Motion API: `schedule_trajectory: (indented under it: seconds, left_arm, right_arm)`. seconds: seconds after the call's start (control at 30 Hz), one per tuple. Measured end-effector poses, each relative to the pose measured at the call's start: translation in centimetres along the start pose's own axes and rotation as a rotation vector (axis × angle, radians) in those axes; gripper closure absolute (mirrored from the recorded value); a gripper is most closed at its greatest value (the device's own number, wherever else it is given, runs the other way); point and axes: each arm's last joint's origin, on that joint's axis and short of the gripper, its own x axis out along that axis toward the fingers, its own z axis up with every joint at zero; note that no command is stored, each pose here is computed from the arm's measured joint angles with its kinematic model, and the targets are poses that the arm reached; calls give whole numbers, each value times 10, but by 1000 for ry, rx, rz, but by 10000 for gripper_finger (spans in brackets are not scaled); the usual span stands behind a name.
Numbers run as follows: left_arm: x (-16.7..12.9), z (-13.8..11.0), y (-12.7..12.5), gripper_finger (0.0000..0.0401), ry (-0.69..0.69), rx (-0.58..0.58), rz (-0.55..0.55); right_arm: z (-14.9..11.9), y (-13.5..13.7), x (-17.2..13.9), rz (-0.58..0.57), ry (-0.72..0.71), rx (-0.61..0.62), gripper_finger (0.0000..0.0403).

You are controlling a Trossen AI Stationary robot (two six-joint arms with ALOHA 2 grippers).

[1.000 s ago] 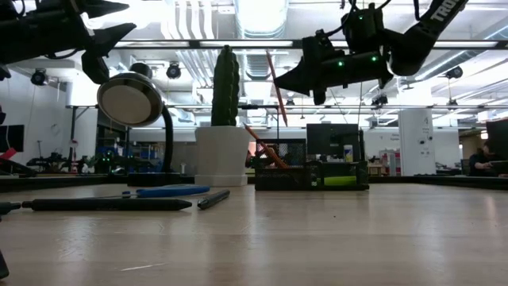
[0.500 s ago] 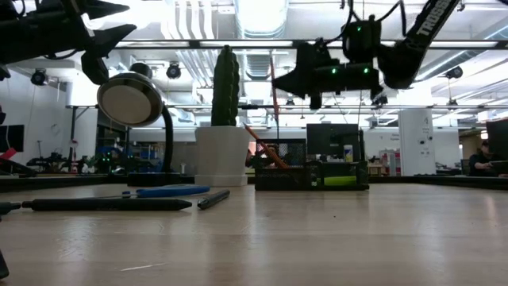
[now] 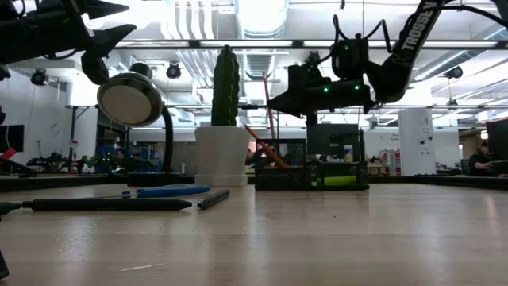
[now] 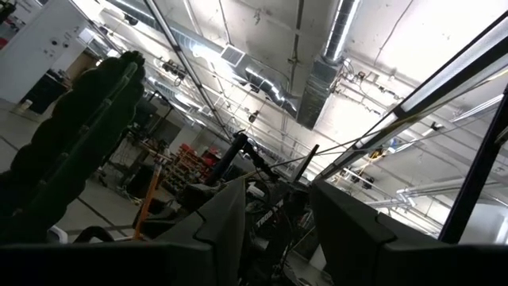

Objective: Pick and place office supplies into organizer
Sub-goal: Put the pencil into the left section of the desk organizer

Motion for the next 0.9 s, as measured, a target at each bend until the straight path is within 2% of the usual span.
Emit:
schedule_trajectory:
  seconds: [0.17, 0.4, 0.7, 0.9]
  left_arm:
    - [0, 0, 0, 271, 0, 0, 0]
    - [0, 0, 0, 271, 0, 0, 0]
    - [0, 0, 0, 271, 0, 0, 0]
    - [0, 0, 0, 271, 0, 0, 0]
  right_arm:
    - [-5, -4, 2, 62, 33, -10, 390]
    - [-10, -12, 1, 52, 87, -27, 390]
    - [-18, -22, -3, 81, 194, -19, 390]
    - [-17, -27, -4, 125, 206, -8, 390]
